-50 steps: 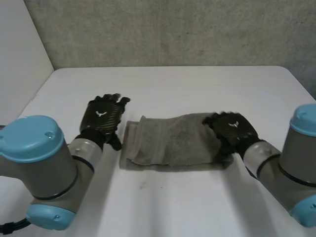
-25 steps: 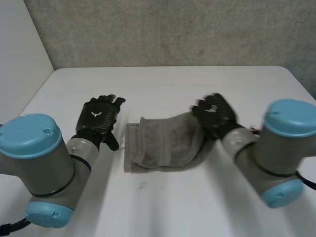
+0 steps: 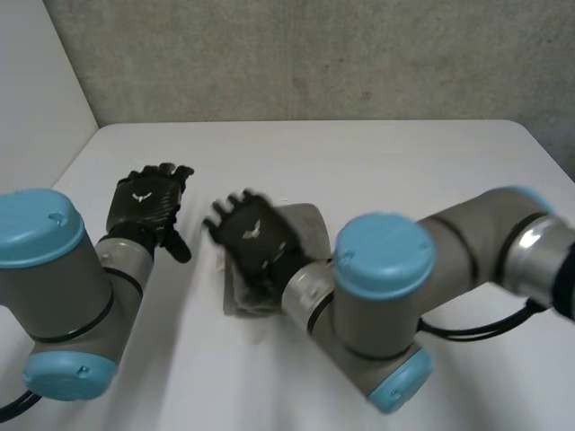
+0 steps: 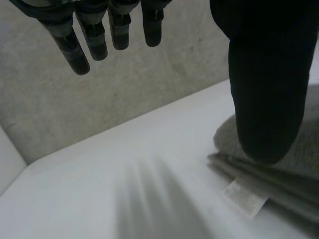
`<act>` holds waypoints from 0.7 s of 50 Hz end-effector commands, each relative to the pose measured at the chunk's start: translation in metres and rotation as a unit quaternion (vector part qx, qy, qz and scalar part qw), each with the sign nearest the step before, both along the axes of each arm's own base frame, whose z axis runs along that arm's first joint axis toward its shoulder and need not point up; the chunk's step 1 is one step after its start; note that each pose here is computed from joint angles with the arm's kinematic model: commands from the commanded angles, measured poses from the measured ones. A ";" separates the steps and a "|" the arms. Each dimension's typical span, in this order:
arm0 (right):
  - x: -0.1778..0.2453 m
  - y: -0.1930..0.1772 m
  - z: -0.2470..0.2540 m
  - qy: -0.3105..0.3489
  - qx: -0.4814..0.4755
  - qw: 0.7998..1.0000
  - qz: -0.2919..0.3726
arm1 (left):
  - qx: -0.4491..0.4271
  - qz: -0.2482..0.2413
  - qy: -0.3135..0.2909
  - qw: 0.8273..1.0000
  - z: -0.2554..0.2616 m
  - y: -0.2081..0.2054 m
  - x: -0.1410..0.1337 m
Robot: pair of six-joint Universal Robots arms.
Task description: Fold the towel.
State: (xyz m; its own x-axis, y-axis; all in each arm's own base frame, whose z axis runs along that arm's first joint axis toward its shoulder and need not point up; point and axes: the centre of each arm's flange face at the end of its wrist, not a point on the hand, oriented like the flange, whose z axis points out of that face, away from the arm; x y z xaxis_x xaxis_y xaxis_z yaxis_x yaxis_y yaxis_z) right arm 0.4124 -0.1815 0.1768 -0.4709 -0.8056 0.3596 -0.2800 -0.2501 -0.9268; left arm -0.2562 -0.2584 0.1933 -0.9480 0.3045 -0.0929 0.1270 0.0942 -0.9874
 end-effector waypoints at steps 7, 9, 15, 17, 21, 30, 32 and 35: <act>-0.058 -0.074 0.022 -0.114 0.203 0.962 -0.145 | 0.089 -0.094 0.105 0.986 0.016 0.007 -0.053; -0.068 -0.087 0.006 -0.096 0.223 0.955 -0.171 | 0.110 -0.101 0.106 0.983 0.001 0.004 -0.063; -0.072 -0.092 -0.013 -0.080 0.242 0.950 -0.180 | 0.142 -0.093 0.089 0.981 -0.030 -0.003 -0.067; -0.074 -0.096 -0.026 -0.071 0.253 0.948 -0.181 | 0.159 -0.087 0.077 0.980 -0.047 -0.004 -0.067; -0.070 -0.097 -0.035 -0.067 0.263 0.948 -0.167 | 0.164 -0.081 0.063 0.981 -0.055 -0.005 -0.065; -0.071 -0.104 -0.039 -0.024 0.217 0.963 -0.161 | 0.131 -0.080 -0.005 0.988 -0.049 -0.013 -0.052; -0.074 -0.107 -0.034 -0.021 0.204 0.965 -0.165 | 0.126 -0.083 -0.011 0.989 -0.044 -0.011 -0.052; -0.081 -0.110 -0.003 -0.038 0.170 0.969 -0.177 | 0.110 -0.086 -0.008 0.990 -0.028 -0.008 -0.051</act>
State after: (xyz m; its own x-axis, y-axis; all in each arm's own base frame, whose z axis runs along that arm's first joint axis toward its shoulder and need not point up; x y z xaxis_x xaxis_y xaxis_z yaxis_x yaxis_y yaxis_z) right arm 0.3413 -0.2858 0.1366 -0.7325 -0.6801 -0.0299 -0.2157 0.2735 -0.9374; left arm -0.3100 -0.2701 0.1417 -0.8861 0.4631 0.0186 0.1570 0.3377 -0.9281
